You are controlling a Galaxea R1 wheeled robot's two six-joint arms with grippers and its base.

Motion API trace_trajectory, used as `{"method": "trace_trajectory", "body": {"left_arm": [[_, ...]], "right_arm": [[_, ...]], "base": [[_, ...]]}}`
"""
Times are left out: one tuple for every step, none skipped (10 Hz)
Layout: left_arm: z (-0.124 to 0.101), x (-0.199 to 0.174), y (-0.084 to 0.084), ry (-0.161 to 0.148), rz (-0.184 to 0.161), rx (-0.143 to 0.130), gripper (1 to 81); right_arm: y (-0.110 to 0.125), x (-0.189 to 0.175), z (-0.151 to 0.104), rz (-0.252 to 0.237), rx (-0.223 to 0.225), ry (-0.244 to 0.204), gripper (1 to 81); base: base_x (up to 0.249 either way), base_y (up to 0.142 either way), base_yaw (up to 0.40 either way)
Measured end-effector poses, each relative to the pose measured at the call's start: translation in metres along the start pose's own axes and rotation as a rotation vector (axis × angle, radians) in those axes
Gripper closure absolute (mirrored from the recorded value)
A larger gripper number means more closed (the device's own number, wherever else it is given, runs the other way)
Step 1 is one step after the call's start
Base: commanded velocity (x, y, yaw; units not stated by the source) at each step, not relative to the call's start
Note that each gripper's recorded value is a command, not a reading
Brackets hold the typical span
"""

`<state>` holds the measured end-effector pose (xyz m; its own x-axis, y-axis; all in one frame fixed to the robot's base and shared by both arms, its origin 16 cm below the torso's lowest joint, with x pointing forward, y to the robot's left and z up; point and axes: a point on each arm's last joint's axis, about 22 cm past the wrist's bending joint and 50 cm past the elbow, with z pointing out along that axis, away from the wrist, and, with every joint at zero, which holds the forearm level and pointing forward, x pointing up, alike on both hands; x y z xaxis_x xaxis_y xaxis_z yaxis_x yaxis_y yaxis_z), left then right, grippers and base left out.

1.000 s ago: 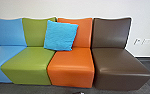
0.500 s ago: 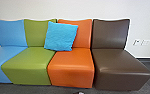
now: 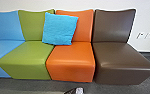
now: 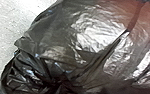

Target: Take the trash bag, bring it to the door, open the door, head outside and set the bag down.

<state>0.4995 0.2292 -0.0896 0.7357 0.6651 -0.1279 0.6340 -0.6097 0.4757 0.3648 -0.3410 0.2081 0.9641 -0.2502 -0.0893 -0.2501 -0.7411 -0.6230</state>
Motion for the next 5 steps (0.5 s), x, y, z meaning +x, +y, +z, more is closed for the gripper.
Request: {"method": "trace_trajectory", "body": {"left_arm": [[0.0014, -0.0003, -0.0006, -0.003, 0.001, 0.002, 1.0], [0.0031, -0.0004, -0.0021, -0.005, -0.001, 0.005, 1.0], [0.0028, -0.0007, -0.0022, -0.005, -0.001, 0.006, 1.0], [0.0028, -0.0007, -0.0025, -0.005, -0.001, 0.006, 1.0], [0.0029, -0.0008, -0.0026, -0.005, -0.001, 0.006, 1.0]], "right_arm": [[0.0013, 0.0003, 0.0003, 0.003, -0.002, -0.002, 1.0], [0.0040, -0.0010, 0.0008, 0.008, -0.009, -0.012, 1.0], [0.0022, -0.0019, 0.0024, 0.007, -0.004, -0.014, 1.0], [0.0027, -0.0022, 0.0020, 0.007, -0.006, -0.015, 1.0], [0.0033, -0.0023, 0.0017, 0.008, -0.007, -0.016, 1.0]], "base": [[0.000, 0.000, 0.000], [0.000, 0.000, 0.000], [0.000, 0.000, 0.000], [0.000, 0.000, 0.000], [0.000, 0.000, 0.000]]}}
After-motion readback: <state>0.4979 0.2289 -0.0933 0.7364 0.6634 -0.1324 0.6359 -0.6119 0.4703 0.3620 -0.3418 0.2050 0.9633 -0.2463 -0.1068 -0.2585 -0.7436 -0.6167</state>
